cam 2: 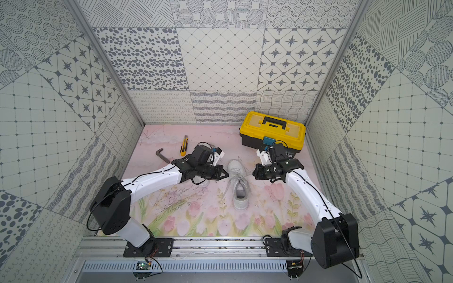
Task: Tie the shoes
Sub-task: Tie the shoelace on the shoe.
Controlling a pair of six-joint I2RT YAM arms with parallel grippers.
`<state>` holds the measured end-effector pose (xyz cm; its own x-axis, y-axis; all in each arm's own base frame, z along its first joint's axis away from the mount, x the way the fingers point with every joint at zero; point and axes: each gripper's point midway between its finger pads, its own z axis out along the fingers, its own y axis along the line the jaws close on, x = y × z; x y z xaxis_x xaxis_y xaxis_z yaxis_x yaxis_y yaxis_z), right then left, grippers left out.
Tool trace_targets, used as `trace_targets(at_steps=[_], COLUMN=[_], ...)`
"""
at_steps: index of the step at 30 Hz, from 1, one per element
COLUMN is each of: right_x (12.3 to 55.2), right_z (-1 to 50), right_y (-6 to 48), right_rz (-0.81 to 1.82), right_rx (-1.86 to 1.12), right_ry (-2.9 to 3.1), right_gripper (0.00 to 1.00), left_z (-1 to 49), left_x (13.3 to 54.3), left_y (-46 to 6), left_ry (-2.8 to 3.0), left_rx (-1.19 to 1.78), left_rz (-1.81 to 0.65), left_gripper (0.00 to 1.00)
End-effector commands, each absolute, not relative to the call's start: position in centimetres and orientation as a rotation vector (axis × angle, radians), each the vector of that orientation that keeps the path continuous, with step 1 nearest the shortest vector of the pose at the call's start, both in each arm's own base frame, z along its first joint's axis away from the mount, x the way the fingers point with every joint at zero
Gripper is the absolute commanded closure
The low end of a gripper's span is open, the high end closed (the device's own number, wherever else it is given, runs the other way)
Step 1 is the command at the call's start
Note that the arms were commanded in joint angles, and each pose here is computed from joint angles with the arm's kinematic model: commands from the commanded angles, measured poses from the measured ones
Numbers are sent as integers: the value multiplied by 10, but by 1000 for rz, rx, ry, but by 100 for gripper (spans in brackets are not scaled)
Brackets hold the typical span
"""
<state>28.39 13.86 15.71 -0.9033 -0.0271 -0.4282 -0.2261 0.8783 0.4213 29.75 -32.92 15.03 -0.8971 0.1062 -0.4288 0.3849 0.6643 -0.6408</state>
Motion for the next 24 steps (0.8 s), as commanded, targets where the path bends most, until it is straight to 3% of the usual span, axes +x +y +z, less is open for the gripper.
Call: trace_targets(at_steps=[1,13,24], right_x=[297,300,293], right_z=[172,167,125], right_y=[128,102,73], right_rz=[575,490,269], right_rx=[-178,-60,35], right_ry=[2574,2581,2707], right_gripper=[100,100,100], left_z=[150,145,137], left_x=[300,303,306], left_y=[-317,-294,-271], left_ry=[2525,2542,2563], left_rx=[388,323,251], left_rz=[-1025,-970,-912], left_gripper=[100,100,100])
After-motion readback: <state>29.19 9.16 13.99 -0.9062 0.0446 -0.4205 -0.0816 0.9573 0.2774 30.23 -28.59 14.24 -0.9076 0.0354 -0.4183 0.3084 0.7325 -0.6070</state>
